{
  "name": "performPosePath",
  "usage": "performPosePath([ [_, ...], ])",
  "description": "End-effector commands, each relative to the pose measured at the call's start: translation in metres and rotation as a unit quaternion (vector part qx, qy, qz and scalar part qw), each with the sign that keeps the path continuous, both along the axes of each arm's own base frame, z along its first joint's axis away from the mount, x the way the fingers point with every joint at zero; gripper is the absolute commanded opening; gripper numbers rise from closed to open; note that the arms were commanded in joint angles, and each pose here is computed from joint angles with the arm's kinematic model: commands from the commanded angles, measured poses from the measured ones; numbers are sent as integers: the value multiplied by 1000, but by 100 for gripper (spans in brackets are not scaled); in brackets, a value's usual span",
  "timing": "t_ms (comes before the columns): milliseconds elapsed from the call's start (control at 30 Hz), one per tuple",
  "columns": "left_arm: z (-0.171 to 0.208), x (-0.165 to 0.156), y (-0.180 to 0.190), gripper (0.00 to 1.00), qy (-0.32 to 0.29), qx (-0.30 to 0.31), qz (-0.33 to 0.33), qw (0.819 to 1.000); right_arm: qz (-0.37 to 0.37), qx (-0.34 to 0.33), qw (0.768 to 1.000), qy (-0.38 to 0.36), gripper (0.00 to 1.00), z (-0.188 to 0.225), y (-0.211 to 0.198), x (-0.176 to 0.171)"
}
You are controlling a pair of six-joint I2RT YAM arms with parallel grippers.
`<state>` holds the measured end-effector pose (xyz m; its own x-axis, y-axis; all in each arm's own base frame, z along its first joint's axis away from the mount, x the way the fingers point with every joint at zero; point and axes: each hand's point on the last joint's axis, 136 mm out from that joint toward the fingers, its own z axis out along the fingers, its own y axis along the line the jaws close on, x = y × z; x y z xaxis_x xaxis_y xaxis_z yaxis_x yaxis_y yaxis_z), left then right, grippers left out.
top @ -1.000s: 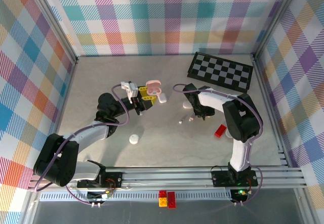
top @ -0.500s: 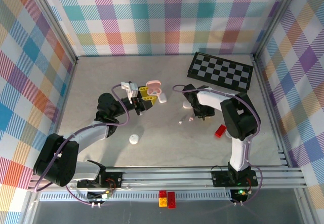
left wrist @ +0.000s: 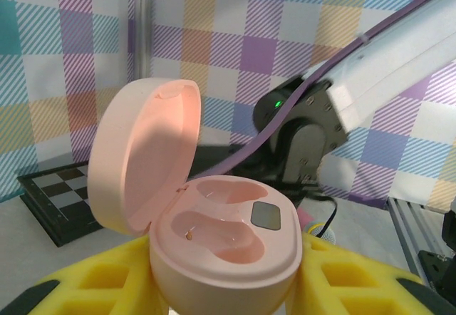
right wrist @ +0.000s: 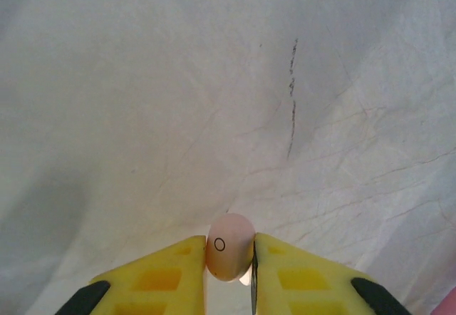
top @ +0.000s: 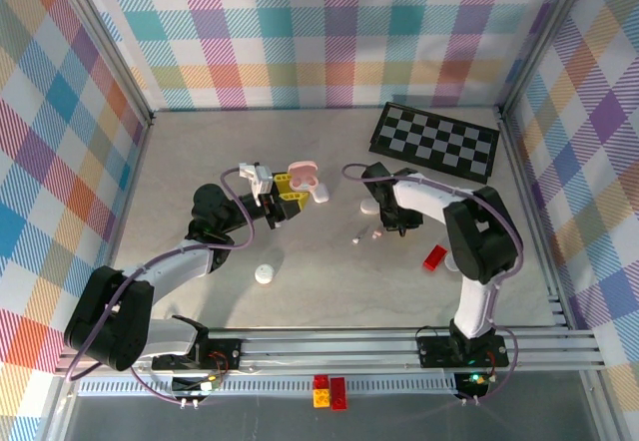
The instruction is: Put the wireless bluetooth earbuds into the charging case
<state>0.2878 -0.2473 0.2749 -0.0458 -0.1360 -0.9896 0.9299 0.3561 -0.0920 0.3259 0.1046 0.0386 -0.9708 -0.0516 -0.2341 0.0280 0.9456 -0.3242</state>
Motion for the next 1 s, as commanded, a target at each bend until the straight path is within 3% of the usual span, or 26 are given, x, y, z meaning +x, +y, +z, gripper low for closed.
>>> performPosePath([
  [0,7,-3,3,40,-24,4,-1,1000,13,92,996,-15,21,21,26,-3],
  [367,6,1,-1,40,-35,11,-2,999,87,307,947,-42,22,103,86,-20],
  [733,5,4,-18,40,-40,21,-20,999,205,403,888,-91,21,186,114,-43],
  [967,0,0,-34,40,-42,43,-35,998,268,473,830,-120,22,237,135,-59],
])
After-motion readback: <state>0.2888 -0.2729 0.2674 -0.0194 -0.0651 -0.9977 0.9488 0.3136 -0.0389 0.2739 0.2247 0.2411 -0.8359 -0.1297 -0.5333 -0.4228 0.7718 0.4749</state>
